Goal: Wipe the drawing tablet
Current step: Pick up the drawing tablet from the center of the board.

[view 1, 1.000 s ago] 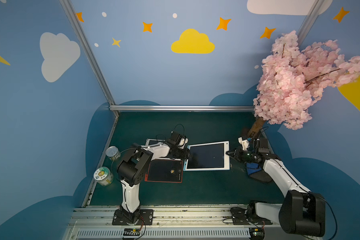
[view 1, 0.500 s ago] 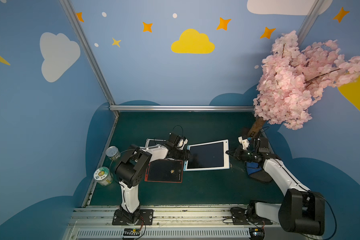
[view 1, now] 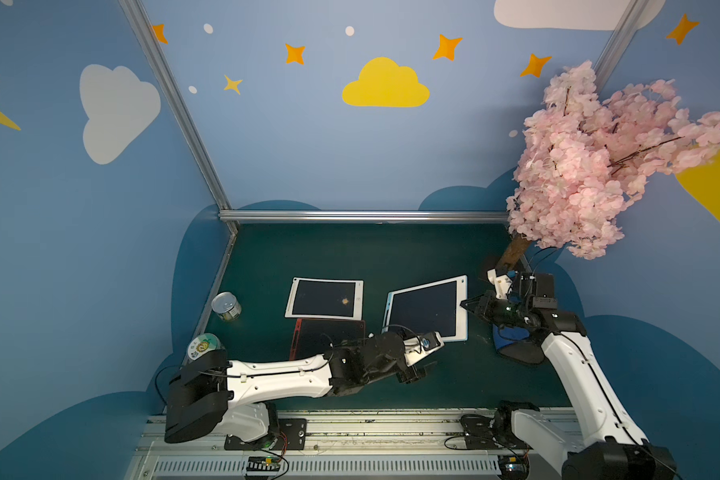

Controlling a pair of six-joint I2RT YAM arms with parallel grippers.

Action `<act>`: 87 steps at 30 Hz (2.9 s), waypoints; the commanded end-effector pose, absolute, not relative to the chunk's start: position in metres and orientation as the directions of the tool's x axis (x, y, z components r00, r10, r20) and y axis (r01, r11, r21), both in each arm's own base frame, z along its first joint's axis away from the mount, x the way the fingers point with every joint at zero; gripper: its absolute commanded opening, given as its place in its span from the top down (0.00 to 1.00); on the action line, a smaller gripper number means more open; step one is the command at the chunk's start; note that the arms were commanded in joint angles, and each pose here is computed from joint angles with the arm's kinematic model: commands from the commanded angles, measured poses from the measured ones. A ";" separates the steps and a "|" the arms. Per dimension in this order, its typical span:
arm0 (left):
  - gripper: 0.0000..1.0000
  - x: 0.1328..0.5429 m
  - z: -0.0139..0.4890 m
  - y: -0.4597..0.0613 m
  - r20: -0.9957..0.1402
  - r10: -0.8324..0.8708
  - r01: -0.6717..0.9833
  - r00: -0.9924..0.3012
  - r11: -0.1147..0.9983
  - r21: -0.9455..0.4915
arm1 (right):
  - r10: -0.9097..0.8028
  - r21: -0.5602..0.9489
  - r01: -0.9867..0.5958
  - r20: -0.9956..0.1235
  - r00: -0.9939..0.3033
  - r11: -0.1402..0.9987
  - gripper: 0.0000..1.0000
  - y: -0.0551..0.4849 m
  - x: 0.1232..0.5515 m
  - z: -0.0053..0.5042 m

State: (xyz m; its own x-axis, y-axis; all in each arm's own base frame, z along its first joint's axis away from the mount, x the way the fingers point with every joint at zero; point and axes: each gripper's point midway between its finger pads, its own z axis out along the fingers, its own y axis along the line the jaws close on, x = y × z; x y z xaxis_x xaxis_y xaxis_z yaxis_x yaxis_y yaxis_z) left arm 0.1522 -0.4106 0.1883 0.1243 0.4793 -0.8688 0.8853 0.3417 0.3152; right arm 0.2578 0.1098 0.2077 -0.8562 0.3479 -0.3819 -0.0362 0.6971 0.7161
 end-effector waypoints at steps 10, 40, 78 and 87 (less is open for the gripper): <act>0.27 0.142 0.227 -0.482 -0.549 0.565 0.371 0.616 0.407 0.835 | 0.397 0.743 -0.044 -0.405 -0.824 0.668 1.00 0.113 0.233 0.212; 0.50 0.199 0.192 -0.474 -0.550 0.726 0.292 0.414 0.466 0.835 | 0.377 0.747 -0.054 -0.395 -0.838 0.663 1.00 0.117 0.234 0.204; 0.97 0.279 0.266 -0.349 -0.849 0.123 0.729 -0.514 0.584 -0.357 | 0.416 0.351 0.240 -0.616 -0.669 0.905 0.15 0.010 0.233 0.223; 0.97 0.302 0.234 -0.322 -0.616 -0.104 0.584 -0.781 0.227 -0.779 | 0.688 0.098 0.716 -0.392 -0.610 0.691 0.04 -0.073 0.242 0.122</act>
